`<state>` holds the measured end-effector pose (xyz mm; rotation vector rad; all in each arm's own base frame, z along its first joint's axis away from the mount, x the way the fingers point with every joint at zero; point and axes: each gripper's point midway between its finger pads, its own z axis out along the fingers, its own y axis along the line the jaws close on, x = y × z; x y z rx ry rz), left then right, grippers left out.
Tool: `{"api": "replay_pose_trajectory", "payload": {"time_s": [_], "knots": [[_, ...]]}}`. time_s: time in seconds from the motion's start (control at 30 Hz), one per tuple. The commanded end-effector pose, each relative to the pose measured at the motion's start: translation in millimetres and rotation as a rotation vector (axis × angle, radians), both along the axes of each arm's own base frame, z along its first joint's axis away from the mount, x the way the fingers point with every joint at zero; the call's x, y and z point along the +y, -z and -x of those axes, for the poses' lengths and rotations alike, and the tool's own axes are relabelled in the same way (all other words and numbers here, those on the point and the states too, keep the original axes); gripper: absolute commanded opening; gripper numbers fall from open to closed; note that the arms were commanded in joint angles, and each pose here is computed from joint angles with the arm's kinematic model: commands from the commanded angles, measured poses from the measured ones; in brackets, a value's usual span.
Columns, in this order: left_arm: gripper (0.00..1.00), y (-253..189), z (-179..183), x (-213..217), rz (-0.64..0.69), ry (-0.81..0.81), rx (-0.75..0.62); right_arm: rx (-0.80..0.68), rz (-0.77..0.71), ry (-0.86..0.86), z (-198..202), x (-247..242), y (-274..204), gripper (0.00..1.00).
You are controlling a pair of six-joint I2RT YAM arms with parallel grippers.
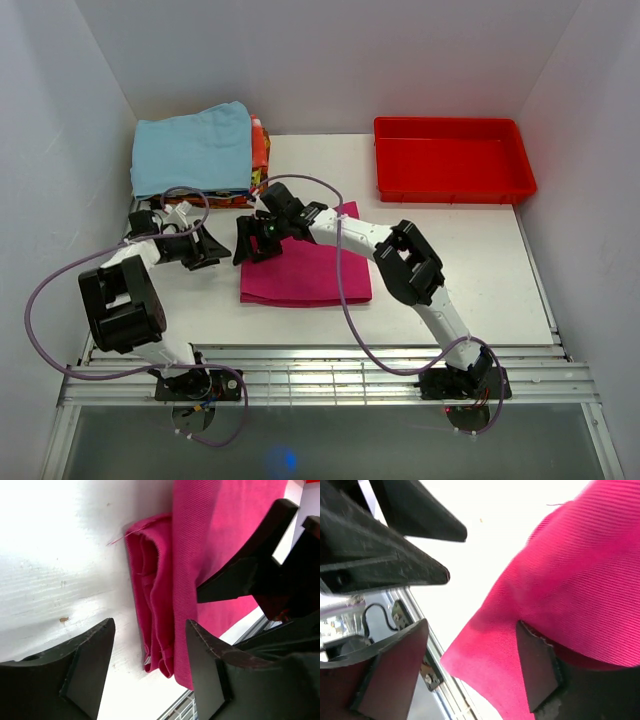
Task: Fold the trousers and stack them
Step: Fold the trousers
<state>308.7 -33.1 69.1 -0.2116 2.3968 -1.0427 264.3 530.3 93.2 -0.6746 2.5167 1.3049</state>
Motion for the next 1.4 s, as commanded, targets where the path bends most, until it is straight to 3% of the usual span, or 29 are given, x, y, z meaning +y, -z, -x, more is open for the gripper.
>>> {"api": "replay_pose_trajectory", "payload": {"time_s": [0.0,0.13,0.17,0.27,0.33,0.43,0.57,0.7,0.83,0.9,1.0,1.13,1.23,1.33,1.37], "knots": [[0.66,-40.2,-7.0,2.4,-0.031,0.064,-0.138,-0.132,-0.186,-0.094,-1.6,5.4,-83.8,0.79],[0.52,-93.3,-2.6,-20.6,0.064,0.204,-0.316,-0.297,-0.267,-0.196,-27.7,-38.0,-133.2,0.87],[0.51,-108.4,-1.7,-27.3,0.088,0.249,-0.368,-0.378,-0.276,-0.224,-35.7,-55.4,-146.8,0.91],[0.53,-112.7,9.6,-57.1,0.069,0.385,-0.378,-0.420,-0.279,-0.263,-56.6,-118.2,-157.0,0.96],[0.55,-105.9,18.5,-80.6,0.081,0.458,-0.327,-0.366,-0.244,-0.272,-57.9,-156.4,-135.0,0.96],[0.55,-82.4,28.8,-95.8,0.128,0.494,-0.225,-0.323,-0.168,-0.407,-17.4,-195.9,-91.7,0.94],[0.52,-37.0,38.7,-93.7,0.155,0.473,-0.027,-0.149,-0.179,-0.461,32.6,-217.7,-50.4,0.92],[0.48,12.3,51.5,-83.4,0.157,0.414,0.209,-0.011,-0.097,-0.373,40.8,-228.3,9.9,0.89],[0.47,41.3,47.9,-64.3,0.171,0.305,0.341,0.217,0.014,-0.216,37.5,-254.4,64.2,0.89],[0.47,52.2,44.7,-48.1,0.148,0.254,0.359,0.255,0.029,-0.175,38.8,-262.9,73.4,0.89],[0.47,39.6,42.4,-43.8,0.157,0.287,0.308,0.210,-0.014,-0.199,37.4,-262.1,58.2,0.89],[0.52,-31.3,22.5,-50.9,0.146,0.439,-0.041,0.004,-0.126,-0.268,10.0,-241.7,-13.1,0.89],[0.55,-72.5,5.9,-58.7,0.142,0.479,-0.197,-0.179,-0.190,-0.255,-33.0,-226.4,-68.6,0.89],[0.57,-92.0,-7.1,-71.2,0.179,0.473,-0.250,-0.270,-0.202,-0.234,-73.1,-213.1,-87.3,0.88],[0.57,-93.1,-10.1,-74.9,0.222,0.435,-0.197,-0.278,-0.199,-0.229,-81.3,-210.7,-86.3,0.88]]}}
